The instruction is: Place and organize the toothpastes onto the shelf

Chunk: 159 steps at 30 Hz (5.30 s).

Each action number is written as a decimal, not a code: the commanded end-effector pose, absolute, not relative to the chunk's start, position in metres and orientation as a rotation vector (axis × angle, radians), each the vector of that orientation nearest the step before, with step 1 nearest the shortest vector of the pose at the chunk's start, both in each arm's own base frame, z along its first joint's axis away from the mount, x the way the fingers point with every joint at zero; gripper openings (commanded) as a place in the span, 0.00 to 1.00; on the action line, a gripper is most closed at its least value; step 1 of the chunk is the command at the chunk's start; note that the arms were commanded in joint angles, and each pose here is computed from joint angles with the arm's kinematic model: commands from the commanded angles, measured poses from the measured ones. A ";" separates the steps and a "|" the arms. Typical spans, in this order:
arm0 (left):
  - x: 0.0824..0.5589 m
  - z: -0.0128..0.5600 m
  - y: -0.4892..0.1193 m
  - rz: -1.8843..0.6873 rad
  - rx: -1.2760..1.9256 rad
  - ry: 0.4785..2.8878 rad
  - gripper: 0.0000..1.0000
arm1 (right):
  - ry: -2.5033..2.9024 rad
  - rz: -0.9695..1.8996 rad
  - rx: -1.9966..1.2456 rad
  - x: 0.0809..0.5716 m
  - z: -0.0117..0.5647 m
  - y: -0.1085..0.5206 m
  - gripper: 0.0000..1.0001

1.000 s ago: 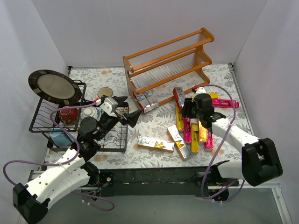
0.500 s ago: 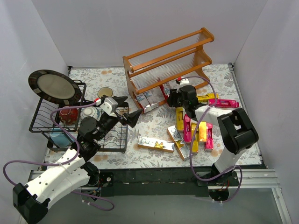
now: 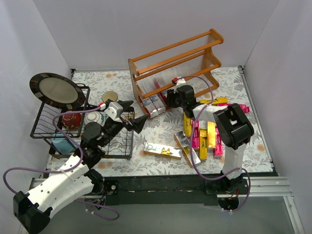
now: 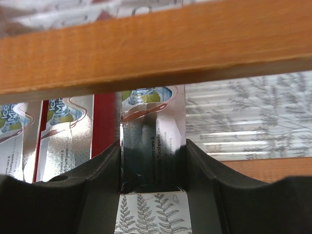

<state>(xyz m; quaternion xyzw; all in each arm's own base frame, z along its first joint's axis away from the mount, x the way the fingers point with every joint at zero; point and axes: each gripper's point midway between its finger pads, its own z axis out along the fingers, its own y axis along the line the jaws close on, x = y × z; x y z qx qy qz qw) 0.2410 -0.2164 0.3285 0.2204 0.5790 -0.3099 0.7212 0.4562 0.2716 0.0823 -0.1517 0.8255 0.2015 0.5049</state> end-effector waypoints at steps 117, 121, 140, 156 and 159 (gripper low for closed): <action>0.248 0.348 -0.207 -0.668 0.410 1.285 0.98 | 2.019 0.648 -0.702 0.246 0.129 0.223 0.86; 0.248 0.349 -0.205 -0.662 0.403 1.282 0.98 | 1.990 0.708 -0.810 0.213 0.122 0.230 0.89; 0.251 0.343 -0.207 -0.648 0.416 1.295 0.98 | 2.101 0.592 -1.267 0.141 0.049 0.269 0.85; 0.253 0.339 -0.208 -0.646 0.419 1.305 0.98 | 2.122 0.331 -1.028 0.122 0.020 0.256 0.78; 0.254 0.338 -0.208 -0.642 0.419 1.308 0.98 | 2.111 0.296 -0.993 0.121 0.018 0.252 0.71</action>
